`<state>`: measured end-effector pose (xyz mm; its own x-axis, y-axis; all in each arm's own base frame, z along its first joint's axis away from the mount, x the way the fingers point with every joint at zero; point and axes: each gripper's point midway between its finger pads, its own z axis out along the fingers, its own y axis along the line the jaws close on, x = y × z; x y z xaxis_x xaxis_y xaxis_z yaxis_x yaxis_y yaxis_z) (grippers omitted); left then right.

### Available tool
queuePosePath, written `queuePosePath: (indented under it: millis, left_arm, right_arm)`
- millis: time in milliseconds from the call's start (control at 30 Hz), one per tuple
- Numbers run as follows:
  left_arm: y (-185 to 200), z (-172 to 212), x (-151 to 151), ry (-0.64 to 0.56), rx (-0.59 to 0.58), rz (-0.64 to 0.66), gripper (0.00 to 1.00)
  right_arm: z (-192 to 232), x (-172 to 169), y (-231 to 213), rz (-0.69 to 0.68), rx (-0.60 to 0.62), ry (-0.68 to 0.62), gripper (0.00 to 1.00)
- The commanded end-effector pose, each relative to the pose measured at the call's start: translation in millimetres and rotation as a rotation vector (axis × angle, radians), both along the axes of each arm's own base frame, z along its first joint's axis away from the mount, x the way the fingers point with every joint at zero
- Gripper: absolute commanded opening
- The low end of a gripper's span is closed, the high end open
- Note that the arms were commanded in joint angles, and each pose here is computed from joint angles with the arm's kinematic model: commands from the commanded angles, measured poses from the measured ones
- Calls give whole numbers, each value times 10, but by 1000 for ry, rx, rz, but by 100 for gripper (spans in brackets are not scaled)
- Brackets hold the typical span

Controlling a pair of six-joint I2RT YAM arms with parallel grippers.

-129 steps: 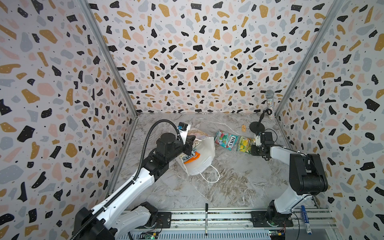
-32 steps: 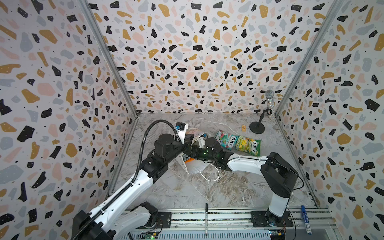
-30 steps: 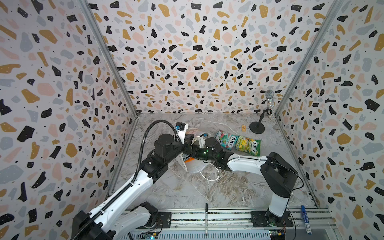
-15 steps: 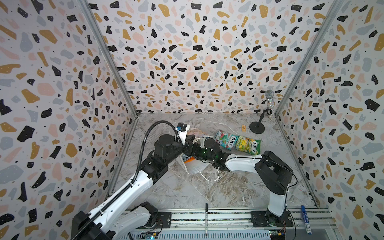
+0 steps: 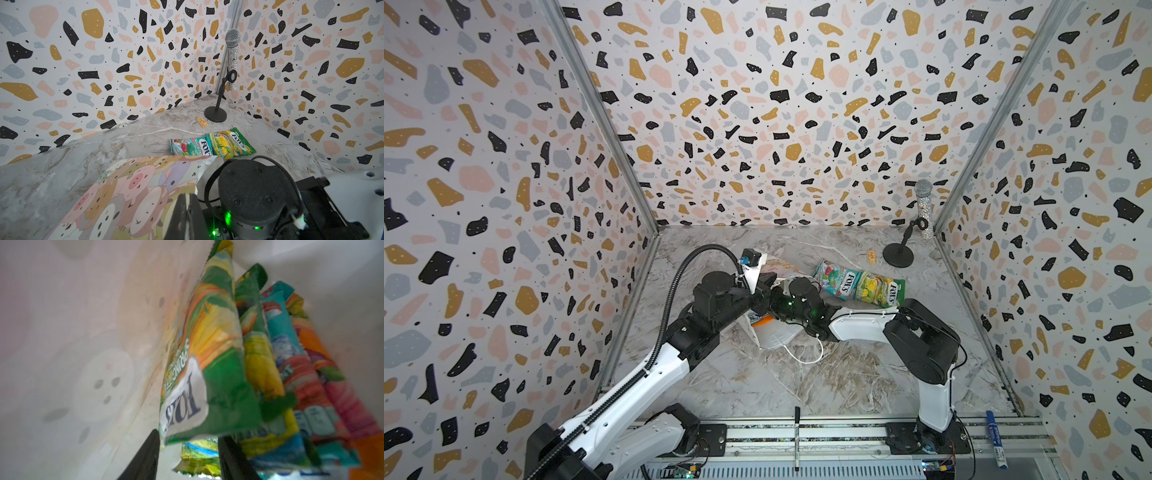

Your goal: Take the snacks out of the paper bag

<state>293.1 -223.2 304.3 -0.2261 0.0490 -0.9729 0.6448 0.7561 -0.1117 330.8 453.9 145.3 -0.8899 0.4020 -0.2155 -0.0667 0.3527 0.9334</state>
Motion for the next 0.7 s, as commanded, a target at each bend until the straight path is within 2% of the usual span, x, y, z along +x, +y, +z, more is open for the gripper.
queuePosePath:
  millis: [0, 367, 500, 600, 667]
  left_arm:
    - [14, 171, -44, -62, -8, -8, 0]
    - [-6, 150, -85, -54, 38, -37, 0]
    - [12, 154, -78, -55, 38, -26, 0]
    - [67, 149, -26, -49, 34, 20, 0]
    - [112, 139, 18, -40, 30, 59, 0]
  right_arm:
    - [168, 192, -29, -62, 45, -10, 49]
    - [-4, 333, 23, -62, 28, 23, 39]
    - [-42, 384, 44, -56, 17, 24, 27]
    - [-14, 361, 66, -37, 5, 4, 11]
    - [17, 321, 66, -23, -13, -16, 4]
